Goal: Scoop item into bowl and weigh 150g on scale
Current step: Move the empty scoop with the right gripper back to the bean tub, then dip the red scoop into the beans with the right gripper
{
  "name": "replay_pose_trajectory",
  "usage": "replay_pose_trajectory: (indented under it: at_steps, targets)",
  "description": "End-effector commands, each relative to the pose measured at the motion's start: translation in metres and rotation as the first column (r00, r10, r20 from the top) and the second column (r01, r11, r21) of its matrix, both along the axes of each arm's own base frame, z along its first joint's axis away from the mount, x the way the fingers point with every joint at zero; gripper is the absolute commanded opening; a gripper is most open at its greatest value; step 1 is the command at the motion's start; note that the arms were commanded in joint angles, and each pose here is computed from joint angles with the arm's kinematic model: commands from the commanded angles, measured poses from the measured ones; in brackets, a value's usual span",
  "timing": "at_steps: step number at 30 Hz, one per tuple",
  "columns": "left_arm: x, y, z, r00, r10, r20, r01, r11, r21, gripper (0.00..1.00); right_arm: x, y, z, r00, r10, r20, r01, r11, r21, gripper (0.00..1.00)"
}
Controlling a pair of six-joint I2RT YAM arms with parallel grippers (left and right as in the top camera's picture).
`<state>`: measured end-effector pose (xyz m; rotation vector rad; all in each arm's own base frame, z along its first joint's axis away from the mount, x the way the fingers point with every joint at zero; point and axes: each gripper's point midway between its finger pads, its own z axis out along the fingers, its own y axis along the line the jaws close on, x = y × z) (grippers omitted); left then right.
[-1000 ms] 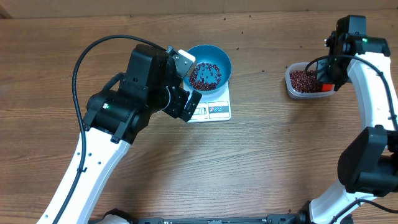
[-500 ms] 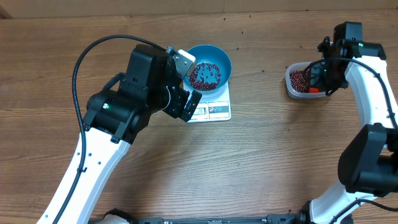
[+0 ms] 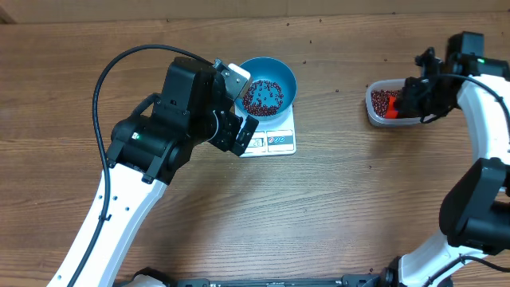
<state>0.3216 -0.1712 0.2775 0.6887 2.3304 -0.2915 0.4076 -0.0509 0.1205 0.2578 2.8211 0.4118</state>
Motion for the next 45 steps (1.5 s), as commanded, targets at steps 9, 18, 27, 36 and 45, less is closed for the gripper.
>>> replay_pose_trajectory:
  at_steps: [9, 18, 27, 36, 45]
  targets:
    - [0.002, 0.0, 0.001, 1.0, 0.007, -0.006, -0.007, 1.0, -0.011, 1.0, 0.0, -0.006, 0.02, 0.995, -0.037, 0.09, 0.014, 0.971, 0.24, 0.04]
    - [0.002, 0.0, 0.001, 1.0, 0.007, -0.006, -0.007, 1.0, -0.011, 0.99, -0.002, -0.005, 0.012, 0.997, -0.045, 0.057, 0.027, 0.959, 0.281, 0.04]
    - [0.002, 0.0, 0.0, 1.0, 0.007, -0.006, -0.007, 1.0, -0.011, 0.99, -0.002, -0.006, -0.01, 0.998, -0.055, -0.003, 0.053, 0.951, 0.303, 0.04]
    - [0.002, 0.0, 0.001, 1.0, 0.007, -0.006, -0.007, 1.0, -0.011, 0.99, 0.0, -0.012, 0.002, 0.995, -0.091, 0.035, 0.07, 0.915, 0.397, 0.04]
    - [0.002, 0.0, 0.001, 1.0, 0.007, -0.006, -0.007, 1.0, -0.011, 0.99, -0.004, -0.051, 0.033, 0.967, -0.224, 0.122, 0.112, 0.802, 0.586, 0.04]
